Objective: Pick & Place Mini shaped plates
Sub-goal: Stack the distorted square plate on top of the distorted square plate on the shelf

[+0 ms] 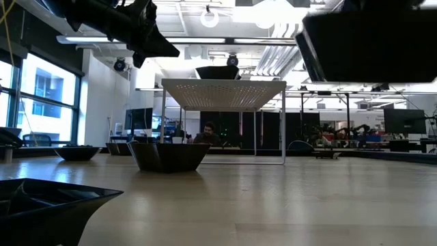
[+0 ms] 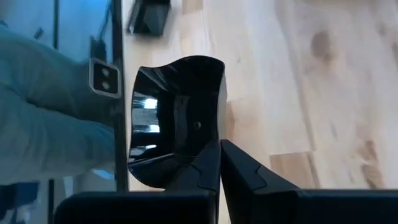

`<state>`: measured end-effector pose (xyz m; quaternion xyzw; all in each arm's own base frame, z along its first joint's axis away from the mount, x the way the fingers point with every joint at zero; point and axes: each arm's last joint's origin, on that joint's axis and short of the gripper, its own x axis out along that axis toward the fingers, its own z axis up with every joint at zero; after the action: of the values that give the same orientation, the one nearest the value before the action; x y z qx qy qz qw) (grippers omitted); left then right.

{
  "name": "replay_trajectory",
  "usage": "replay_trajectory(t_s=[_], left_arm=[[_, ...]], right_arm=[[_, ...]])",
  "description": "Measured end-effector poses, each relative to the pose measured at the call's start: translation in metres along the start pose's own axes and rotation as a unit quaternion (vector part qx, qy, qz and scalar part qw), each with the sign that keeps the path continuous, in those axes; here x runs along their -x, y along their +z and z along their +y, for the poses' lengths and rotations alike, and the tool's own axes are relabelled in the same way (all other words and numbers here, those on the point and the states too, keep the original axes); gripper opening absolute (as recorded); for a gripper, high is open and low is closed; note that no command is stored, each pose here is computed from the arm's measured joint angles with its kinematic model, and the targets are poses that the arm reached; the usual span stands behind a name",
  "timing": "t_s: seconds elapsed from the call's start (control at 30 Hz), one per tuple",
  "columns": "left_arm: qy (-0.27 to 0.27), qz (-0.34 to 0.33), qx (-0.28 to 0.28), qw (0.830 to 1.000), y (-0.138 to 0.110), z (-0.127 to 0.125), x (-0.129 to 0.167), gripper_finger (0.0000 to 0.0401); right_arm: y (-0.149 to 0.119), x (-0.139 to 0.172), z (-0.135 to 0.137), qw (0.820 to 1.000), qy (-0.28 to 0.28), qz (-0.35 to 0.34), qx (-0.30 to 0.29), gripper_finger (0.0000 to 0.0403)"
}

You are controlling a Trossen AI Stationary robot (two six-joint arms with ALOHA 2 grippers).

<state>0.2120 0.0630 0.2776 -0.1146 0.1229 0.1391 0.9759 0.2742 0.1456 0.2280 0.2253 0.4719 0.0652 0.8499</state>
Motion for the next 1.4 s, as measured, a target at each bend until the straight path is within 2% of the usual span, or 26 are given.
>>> replay_trajectory(t_s=[0.67,0.9,1.03,1.3,1.4], left_arm=[[0.012,-0.013,0.000,1.000,0.003,0.000,0.002,0.0000],[0.004,-0.062,-0.006,0.998,0.014,-0.002,0.010,0.0000],[0.016,-0.081,-0.013,0.996,0.017,-0.002,0.016,0.0000],[0.007,-0.133,0.014,0.991,-0.011,0.003,0.027,0.0000],[0.009,-0.133,0.023,0.991,-0.023,0.005,0.030,0.0000]], right_arm=[[0.033,0.071,-0.032,0.992,0.009,-0.103,-0.067,0.0007],[0.059,0.097,-0.034,0.983,0.019,-0.156,-0.092,0.0007],[0.075,0.112,-0.040,0.974,0.003,-0.199,-0.110,0.0007],[0.106,0.139,-0.061,0.951,-0.035,-0.268,-0.152,0.0007],[0.120,0.146,-0.071,0.941,-0.046,-0.289,-0.169,0.0007]])
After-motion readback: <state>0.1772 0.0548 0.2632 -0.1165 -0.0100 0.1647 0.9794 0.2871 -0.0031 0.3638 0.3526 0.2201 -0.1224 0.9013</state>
